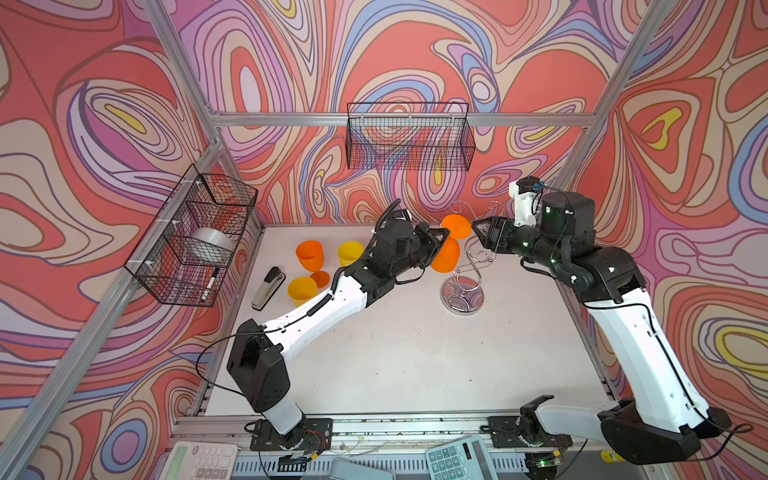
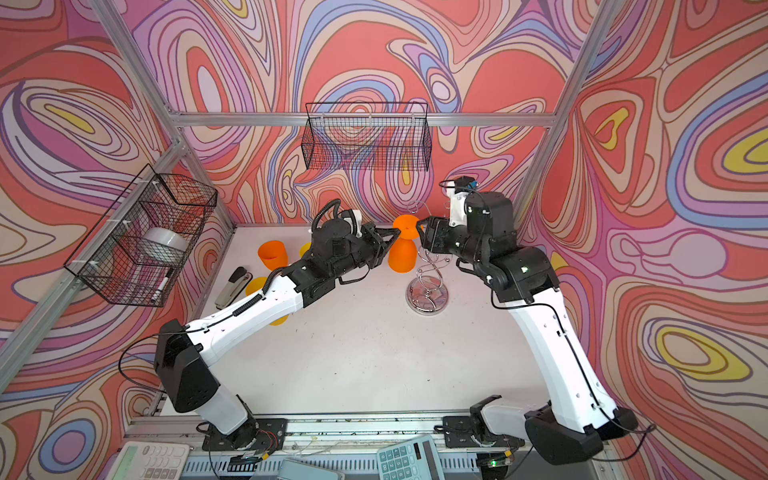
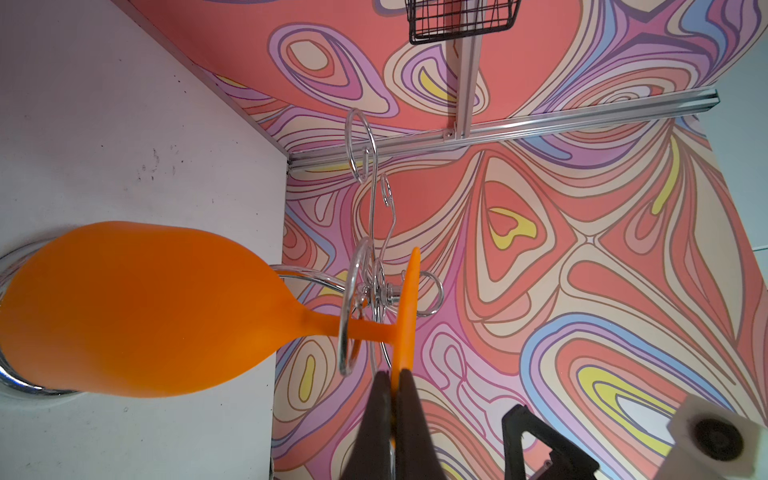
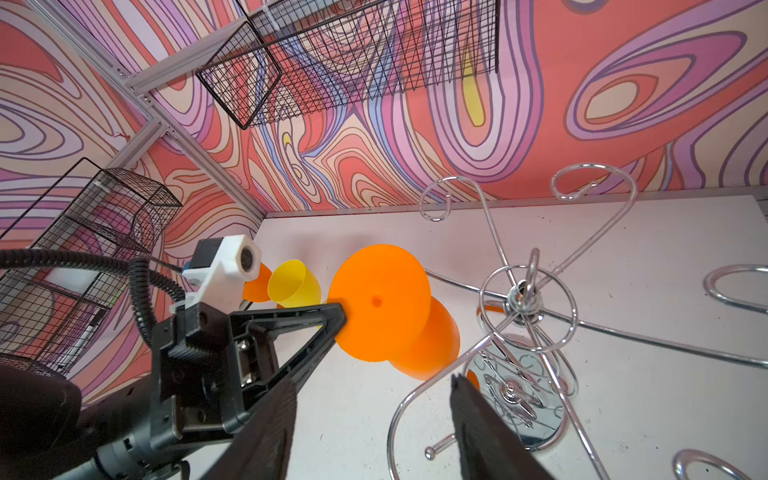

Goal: Take the wine glass off the wine glass rack
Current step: 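Slide the orange glass off the rack hook with the left gripper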

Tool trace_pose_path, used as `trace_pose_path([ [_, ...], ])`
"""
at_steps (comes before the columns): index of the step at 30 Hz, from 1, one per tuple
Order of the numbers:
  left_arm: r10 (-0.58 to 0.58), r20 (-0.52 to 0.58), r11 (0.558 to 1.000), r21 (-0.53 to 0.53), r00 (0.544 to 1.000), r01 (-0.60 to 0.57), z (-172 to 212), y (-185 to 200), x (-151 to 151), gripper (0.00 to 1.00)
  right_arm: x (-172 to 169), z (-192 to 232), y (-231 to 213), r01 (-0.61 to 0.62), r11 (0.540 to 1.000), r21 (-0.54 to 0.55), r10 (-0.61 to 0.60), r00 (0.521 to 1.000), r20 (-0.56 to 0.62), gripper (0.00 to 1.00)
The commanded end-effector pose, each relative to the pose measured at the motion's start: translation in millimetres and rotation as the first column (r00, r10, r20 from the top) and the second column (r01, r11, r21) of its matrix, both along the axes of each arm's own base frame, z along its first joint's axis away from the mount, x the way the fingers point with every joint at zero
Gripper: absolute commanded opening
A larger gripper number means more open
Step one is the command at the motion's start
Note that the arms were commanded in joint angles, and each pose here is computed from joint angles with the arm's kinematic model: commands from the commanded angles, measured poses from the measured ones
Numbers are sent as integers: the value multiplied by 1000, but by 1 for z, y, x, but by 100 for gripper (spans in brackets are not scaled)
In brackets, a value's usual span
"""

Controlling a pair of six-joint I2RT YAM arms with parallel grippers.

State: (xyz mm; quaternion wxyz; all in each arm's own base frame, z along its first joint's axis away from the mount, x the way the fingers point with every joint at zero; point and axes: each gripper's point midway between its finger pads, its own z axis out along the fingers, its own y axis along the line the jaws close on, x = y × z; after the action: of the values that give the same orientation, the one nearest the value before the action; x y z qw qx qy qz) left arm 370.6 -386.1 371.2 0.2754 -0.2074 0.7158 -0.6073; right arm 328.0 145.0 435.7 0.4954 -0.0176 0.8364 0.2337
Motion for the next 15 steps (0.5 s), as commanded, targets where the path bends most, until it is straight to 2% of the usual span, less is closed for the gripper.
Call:
trace_pose_path([
  [1, -9, 49, 999, -40, 999, 11, 21, 3, -10, 0, -3, 4, -3, 4, 1000, -11, -4, 1000, 14, 62],
  [8, 25, 94, 999, -27, 995, -23, 35, 23, -18, 0, 1, 0, 2, -8, 1000, -2, 8, 1000, 6, 62],
  [15, 49, 98, 999, -24, 994, -47, 33, 28, -9, 0, 1, 0, 1, -5, 1000, -1, 5, 1000, 4, 62],
])
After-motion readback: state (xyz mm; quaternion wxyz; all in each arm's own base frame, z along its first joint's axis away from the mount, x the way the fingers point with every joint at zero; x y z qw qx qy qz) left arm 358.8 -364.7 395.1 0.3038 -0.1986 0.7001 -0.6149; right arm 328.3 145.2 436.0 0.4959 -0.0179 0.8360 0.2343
